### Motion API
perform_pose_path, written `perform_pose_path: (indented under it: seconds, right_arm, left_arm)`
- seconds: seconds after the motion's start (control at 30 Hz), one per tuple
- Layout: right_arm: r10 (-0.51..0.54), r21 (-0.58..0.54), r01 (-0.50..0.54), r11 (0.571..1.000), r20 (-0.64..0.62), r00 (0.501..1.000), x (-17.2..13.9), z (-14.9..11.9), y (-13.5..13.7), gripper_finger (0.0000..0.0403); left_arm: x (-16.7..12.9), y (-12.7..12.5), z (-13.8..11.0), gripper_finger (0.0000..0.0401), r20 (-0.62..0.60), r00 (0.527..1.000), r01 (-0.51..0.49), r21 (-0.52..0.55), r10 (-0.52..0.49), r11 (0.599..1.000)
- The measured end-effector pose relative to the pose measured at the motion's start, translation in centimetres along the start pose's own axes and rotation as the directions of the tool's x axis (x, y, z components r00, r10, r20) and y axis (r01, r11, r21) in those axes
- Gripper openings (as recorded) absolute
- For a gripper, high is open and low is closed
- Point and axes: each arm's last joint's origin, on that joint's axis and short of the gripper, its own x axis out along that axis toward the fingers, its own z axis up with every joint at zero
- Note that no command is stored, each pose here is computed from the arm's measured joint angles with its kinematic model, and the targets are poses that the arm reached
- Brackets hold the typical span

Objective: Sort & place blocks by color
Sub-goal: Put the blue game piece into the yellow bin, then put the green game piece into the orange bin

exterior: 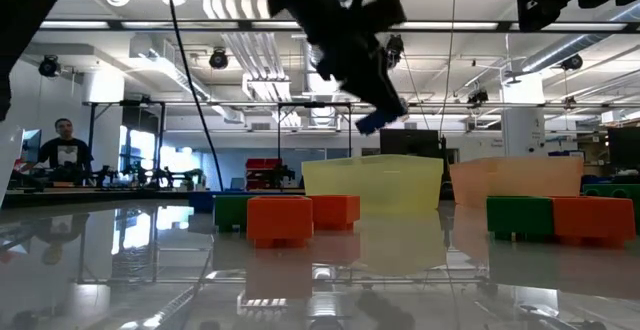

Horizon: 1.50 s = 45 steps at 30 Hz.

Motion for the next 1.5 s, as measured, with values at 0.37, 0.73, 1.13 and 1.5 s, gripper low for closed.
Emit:
perform_pose_path:
  seconds: [0.37,0.73,1.13,1.5]
  right_arm:
    - [0.0,0.009,0.0,1.0,-0.005,1.0,0.0,-0.1,0.0,0.0036]
    - [0.001,0.018,0.0,1.0,-0.009,1.0,0.0,-0.1,0.0,0.0036]
    - [-0.001,0.076,0.004,0.997,-0.035,0.999,0.1,-0.4,0.0,0.0036]
    - [-0.01,0.177,0.041,0.983,-0.176,0.984,1.7,-2.2,0.6,0.0036]
  left_arm:
    - [3.2,2.2,-3.4,0.0133,-0.093,0.996,-0.008,-0.036,0.005,0.999]
    - [3.3,2.5,-3.7,0.0192,-0.098,0.995,-0.016,-0.073,0.009,0.997]
    - [-0.5,1.3,-0.8,0.0207,-0.004,1.0,-0.028,-0.115,0.028,0.993]
    - [-5.7,-5.7,3.0,0.0207,0.242,0.969,-0.03,-0.1,0.054,0.994]
